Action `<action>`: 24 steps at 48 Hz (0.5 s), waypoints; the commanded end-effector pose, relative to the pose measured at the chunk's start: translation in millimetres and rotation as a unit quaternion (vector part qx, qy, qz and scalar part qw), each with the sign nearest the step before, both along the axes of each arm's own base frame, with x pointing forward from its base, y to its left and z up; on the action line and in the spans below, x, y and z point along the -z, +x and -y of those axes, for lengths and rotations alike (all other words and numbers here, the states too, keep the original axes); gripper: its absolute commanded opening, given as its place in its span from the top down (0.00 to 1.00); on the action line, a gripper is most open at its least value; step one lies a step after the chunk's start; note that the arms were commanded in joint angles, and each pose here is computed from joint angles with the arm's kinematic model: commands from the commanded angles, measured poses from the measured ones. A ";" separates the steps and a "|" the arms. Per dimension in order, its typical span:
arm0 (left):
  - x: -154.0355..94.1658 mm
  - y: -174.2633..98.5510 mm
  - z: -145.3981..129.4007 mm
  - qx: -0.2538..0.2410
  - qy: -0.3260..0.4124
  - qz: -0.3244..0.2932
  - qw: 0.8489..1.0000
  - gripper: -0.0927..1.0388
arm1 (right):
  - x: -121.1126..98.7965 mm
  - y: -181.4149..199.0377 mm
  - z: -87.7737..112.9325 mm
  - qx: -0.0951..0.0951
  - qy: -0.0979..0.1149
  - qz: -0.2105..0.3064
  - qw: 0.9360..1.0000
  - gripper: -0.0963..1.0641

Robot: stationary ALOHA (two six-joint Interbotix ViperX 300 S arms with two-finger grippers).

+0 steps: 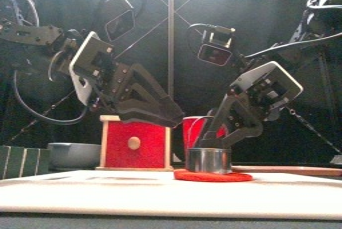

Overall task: Get the cutter from the drawer then cut the dough then place the extra dough in the bowl
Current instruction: Cut the dough

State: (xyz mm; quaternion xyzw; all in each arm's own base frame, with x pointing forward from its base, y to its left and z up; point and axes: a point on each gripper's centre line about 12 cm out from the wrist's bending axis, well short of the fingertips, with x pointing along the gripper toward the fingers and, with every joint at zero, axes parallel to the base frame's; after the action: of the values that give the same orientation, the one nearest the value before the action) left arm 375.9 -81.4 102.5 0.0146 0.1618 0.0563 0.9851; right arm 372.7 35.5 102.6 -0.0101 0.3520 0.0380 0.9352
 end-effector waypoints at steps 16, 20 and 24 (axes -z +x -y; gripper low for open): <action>4.4 9.7 0.5 -0.002 0.001 0.000 1.000 0.32 | -39.2 14.2 5.2 -0.012 -0.019 -0.019 1.000 0.27; 8.2 10.4 -0.4 -0.004 0.002 -0.005 1.000 0.32 | -41.1 13.3 5.4 -0.014 -0.022 -0.035 0.999 0.27; 13.4 11.7 -3.5 -0.008 0.003 -0.013 1.000 0.32 | -44.5 12.9 5.5 -0.014 -0.023 -0.050 0.998 0.27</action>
State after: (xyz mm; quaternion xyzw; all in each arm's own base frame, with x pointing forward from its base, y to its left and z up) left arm 381.1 -80.0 84.8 0.0208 0.1822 0.0599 0.9812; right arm 380.5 31.5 123.1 -0.0362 0.4145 0.0457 0.9082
